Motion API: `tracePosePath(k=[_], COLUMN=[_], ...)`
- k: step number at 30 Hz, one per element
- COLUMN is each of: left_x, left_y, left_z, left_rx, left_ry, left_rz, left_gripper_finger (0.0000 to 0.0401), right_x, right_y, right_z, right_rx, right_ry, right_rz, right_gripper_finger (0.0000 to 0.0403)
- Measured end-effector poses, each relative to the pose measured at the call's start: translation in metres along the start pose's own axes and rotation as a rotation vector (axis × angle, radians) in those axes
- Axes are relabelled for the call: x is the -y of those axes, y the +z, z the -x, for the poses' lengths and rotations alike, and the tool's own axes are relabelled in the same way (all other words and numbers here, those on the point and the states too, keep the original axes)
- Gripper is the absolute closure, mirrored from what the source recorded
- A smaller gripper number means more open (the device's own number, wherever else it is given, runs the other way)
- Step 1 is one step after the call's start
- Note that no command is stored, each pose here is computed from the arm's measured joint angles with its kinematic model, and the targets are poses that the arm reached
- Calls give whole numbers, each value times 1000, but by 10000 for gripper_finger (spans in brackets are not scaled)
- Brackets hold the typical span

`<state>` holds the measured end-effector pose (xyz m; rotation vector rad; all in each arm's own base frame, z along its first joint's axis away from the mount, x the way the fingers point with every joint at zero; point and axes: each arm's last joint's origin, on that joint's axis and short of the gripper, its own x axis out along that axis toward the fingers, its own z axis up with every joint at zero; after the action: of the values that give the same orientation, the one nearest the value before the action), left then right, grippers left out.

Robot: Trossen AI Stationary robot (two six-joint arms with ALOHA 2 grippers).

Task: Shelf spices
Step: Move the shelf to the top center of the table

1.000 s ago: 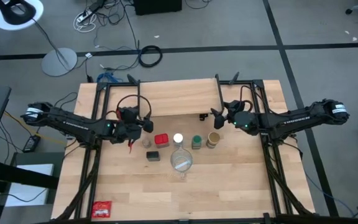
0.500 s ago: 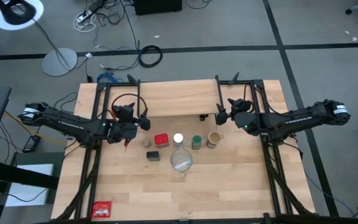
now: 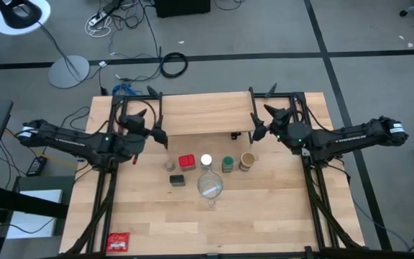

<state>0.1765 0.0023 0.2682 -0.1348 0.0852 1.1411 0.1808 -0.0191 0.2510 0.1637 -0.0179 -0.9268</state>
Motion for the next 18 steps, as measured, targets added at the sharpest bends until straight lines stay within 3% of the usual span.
tracePosePath(k=[5, 8, 10, 13, 14, 18], left_x=[-13, -21, -24, -29, -31, -36], left_y=[-3, -2, -1, 3, 3, 1], left_z=[3, 5, 7, 8, 9, 8], left_rx=[-8, -14, -13, -7, -7, -28], left_ry=[50, 58, 57, 55, 56, 63], left_rz=[-30, -20, -16, -9, -20, -65], left_gripper_finger=[57, 78, 103, 163, 190, 310], right_x=[-2, -4, -4, -3, -2, 1], right_y=[-1, 5, 8, 8, 7, -1], right_z=[2, 4, 5, 4, 4, 0], right_rx=[-12, 23, 39, 36, 30, -28], right_ry=[47, 87, 106, 107, 102, 83], right_rz=[24, 46, 66, 103, 124, 154], right_gripper_finger=[110, 177, 243, 361, 381, 399])
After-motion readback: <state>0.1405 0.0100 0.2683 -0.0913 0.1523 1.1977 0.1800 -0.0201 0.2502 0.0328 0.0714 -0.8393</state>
